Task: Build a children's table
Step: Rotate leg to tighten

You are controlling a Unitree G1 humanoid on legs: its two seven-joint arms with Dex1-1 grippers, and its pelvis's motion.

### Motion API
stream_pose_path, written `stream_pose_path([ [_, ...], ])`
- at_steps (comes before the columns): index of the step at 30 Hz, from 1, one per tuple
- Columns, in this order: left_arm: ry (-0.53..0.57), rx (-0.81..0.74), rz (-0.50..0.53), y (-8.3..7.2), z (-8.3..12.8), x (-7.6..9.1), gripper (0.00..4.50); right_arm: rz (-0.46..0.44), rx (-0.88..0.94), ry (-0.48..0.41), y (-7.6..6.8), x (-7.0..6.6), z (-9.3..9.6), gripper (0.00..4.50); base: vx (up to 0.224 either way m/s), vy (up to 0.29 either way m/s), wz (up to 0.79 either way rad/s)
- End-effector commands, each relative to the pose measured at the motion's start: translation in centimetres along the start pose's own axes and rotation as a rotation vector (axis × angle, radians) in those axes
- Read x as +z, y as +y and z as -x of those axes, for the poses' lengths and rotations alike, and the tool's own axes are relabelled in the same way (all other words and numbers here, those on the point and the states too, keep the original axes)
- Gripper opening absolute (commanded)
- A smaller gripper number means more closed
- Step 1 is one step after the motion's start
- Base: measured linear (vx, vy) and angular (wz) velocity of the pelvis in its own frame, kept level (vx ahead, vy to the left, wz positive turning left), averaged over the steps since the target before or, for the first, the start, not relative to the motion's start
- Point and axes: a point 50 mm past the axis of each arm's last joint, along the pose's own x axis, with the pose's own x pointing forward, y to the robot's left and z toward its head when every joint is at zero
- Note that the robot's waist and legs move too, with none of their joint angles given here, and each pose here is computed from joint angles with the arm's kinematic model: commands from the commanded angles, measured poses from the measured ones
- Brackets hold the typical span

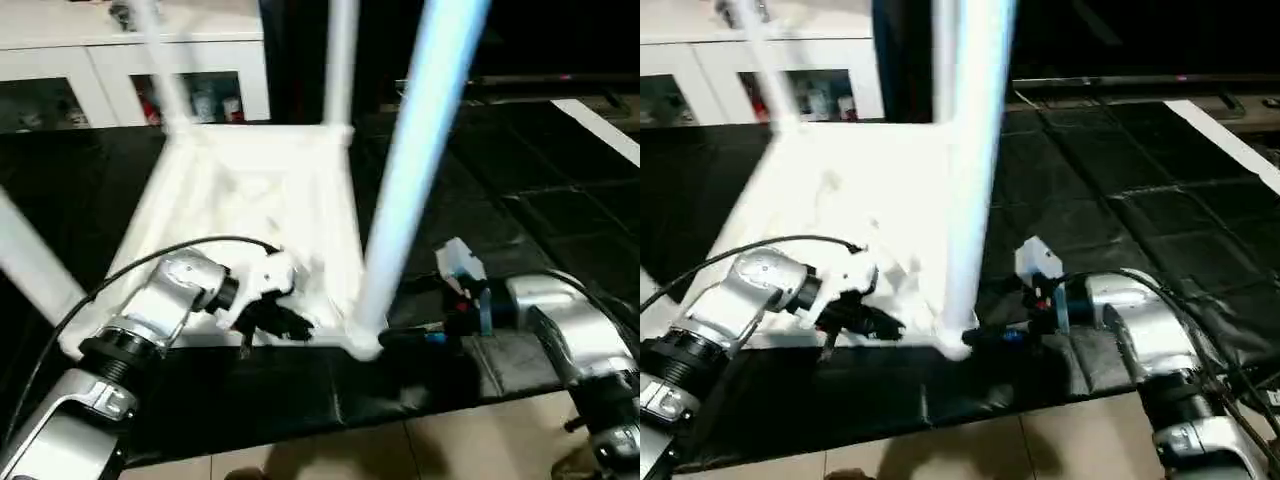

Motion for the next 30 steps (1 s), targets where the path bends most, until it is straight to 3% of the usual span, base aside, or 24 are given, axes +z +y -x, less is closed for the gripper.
stream_pose_path([
  [1, -0.004, -0.067, -0.087, -0.1, -0.4, 1.6, 0.00, 0.010, 0.029, -0.003, -0.1, 0.3, -0.1, 4.00, 0.000, 0.000, 0.00],
  [20, -0.001, -0.055, -0.090, 0.1, -0.6, 1.3, 0.00, -0.073, 0.152, -0.006, -0.4, 0.2, -1.4, 2.34, 0.000, 0.000, 0.00],
  [30, -0.049, 0.026, -0.021, 0.6, -0.7, 1.5, 0.00, -0.101, 0.138, -0.036, -0.1, 0.2, -1.8, 2.11, 0.000, 0.000, 0.00],
])
